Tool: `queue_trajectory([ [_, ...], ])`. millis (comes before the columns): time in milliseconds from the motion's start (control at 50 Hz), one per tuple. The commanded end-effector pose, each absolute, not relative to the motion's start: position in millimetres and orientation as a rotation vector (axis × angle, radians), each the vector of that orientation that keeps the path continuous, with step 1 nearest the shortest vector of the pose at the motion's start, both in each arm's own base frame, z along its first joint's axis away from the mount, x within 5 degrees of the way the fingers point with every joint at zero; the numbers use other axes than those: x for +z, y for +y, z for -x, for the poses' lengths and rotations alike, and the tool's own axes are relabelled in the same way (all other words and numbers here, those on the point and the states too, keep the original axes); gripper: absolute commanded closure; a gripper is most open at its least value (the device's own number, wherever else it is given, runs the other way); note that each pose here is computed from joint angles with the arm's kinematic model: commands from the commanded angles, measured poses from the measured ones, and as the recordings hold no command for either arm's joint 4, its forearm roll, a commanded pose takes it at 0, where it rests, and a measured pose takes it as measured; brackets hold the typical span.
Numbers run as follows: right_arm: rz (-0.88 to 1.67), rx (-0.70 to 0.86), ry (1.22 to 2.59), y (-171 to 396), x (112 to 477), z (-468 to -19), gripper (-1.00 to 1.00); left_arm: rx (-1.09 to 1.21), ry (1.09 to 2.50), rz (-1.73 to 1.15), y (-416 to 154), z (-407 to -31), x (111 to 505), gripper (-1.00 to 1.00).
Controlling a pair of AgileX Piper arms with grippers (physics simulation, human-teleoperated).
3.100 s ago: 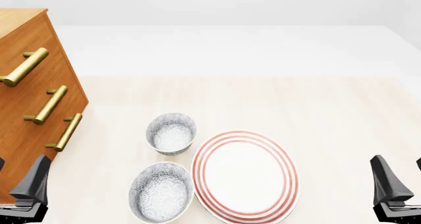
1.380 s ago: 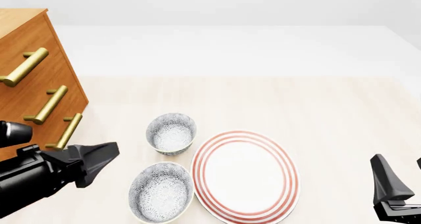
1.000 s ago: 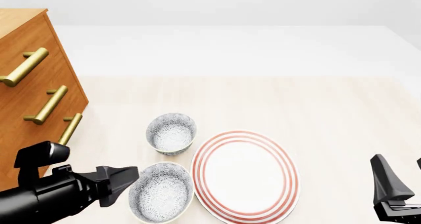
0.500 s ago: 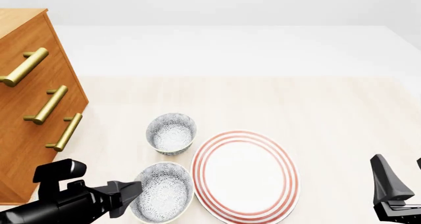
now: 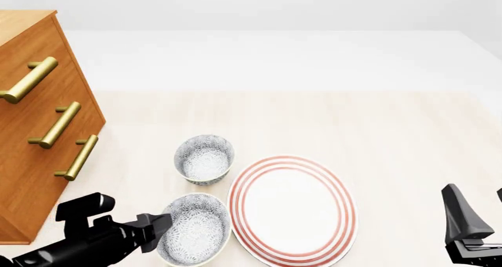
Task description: Stack the bowl in the middle on the bowl at the back.
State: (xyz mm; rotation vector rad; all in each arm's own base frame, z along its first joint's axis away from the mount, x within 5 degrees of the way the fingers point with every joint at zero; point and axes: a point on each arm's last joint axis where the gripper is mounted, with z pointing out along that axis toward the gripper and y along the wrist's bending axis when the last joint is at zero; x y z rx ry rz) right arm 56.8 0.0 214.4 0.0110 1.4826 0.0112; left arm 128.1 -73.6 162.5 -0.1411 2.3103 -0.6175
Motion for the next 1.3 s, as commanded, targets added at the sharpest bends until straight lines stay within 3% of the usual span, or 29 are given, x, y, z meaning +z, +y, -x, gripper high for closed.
queue_trajectory([
  [20,-0.011,0.011,1.483,0.0,214.4,-56.8,-1.0,-0.635,2.293,0.202,-74.2,-134.4,141.8,-1.0],
  [500,-0.012,0.011,1.482,-0.1,214.4,-56.6,-1.0,-0.703,2.287,0.192,-87.7,-139.3,119.7,-1.0],
  [520,-0.012,0.011,1.483,0.0,214.4,-56.7,-1.0,-0.707,2.286,0.187,-88.8,-139.5,121.4,1.0],
  [840,-0.008,0.01,1.483,0.0,214.4,-56.9,-1.0,-0.721,2.255,0.164,-88.8,-137.8,146.2,1.0],
  [1300,-0.002,0.006,1.481,0.2,214.8,-56.6,-1.0,-0.738,2.204,0.049,-83.2,-118.8,228.9,1.0],
])
